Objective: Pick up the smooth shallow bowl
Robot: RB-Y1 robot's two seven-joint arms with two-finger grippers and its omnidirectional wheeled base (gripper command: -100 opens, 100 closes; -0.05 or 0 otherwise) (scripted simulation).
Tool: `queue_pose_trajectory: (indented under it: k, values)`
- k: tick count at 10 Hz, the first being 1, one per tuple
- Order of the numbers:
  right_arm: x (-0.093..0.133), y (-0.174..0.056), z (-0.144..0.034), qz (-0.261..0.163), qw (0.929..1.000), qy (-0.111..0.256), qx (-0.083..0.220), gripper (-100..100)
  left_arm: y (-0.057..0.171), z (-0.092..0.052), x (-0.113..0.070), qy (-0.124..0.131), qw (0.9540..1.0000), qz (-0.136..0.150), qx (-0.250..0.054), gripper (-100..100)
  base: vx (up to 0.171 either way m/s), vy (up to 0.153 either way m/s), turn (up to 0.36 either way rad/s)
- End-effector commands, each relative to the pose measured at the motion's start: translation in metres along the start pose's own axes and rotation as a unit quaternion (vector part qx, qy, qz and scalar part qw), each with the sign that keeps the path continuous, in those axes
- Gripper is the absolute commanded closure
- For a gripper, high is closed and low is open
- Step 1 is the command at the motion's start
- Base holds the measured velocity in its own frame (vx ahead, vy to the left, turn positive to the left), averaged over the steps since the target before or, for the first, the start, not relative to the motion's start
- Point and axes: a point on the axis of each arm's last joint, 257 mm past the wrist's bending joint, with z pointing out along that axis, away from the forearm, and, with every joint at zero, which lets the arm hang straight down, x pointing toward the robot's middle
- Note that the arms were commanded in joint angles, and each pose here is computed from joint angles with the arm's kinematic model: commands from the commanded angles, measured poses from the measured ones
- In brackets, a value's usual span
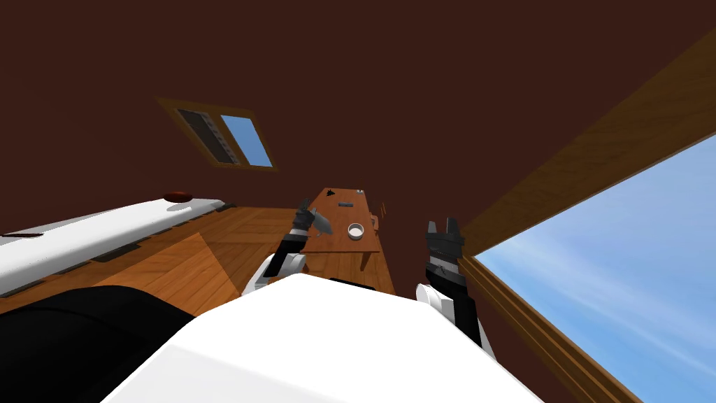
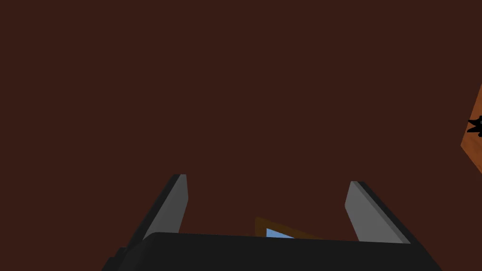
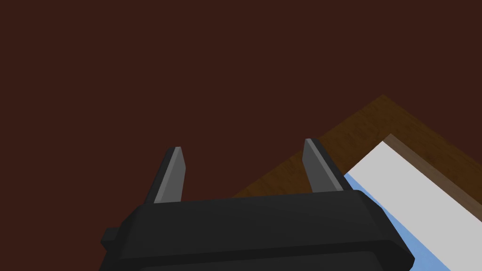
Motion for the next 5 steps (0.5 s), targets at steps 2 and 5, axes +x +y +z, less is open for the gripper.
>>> queue_pose_trajectory:
  k: [2, 5]
  values:
    - [0.000, 0.000, 0.000, 0.000, 1.0000, 0.000, 0.000, 0, 0.021, 0.005, 0.003, 0.007, 0.9995, -0.013, -0.028, -100, -0.001, -0.006, -0.045]
    - [0.000, 0.000, 0.000, 0.000, 1.0000, 0.000, 0.000, 0, 0.064, 0.016, 0.015, 0.018, 0.9954, -0.042, -0.085, -100, -0.002, -0.008, -0.067]
